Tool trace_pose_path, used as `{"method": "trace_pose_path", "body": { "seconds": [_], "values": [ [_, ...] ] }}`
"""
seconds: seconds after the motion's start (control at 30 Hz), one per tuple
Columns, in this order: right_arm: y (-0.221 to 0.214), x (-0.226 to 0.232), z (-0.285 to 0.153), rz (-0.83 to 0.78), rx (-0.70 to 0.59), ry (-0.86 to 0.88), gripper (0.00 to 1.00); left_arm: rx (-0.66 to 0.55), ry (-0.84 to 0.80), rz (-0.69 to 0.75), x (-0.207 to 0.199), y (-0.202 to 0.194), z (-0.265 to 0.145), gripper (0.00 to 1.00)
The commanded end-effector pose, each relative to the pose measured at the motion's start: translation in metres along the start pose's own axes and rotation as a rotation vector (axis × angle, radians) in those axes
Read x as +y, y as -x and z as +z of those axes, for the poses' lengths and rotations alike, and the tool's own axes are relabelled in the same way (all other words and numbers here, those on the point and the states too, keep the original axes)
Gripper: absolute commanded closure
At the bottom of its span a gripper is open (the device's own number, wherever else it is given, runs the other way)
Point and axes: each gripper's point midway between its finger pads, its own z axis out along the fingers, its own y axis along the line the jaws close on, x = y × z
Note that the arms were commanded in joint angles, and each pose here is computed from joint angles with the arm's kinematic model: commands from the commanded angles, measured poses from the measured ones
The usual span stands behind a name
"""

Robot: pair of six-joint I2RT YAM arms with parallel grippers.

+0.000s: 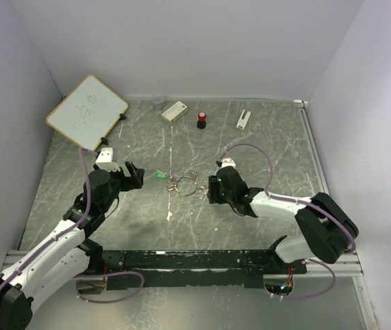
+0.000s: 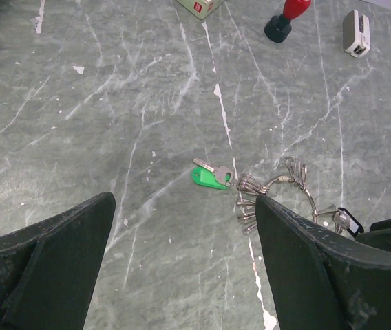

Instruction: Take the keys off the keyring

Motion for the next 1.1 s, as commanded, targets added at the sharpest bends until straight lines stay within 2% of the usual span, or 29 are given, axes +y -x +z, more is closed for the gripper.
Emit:
{"method": "trace_pose_path", "body": {
  "seconds": [0.0, 0.63, 1.07],
  "values": [
    [0.016, 0.005, 0.004, 0.001, -0.059, 0.000, 0.51, -0.008, -0.032, -0.012, -0.007, 0.005, -0.002, 0.06],
    [0.005, 0.010, 0.035, -0.036, 0.021, -0.029, 0.50, -0.006, -0.040, -0.007, -0.008, 0.002, 0.000, 0.06],
    [-0.015, 0.019, 0.049, -0.081, 0.108, -0.035, 0.56, -0.025, -0.017, -0.003, -0.004, 0.006, -0.003, 0.06]
  ]
}}
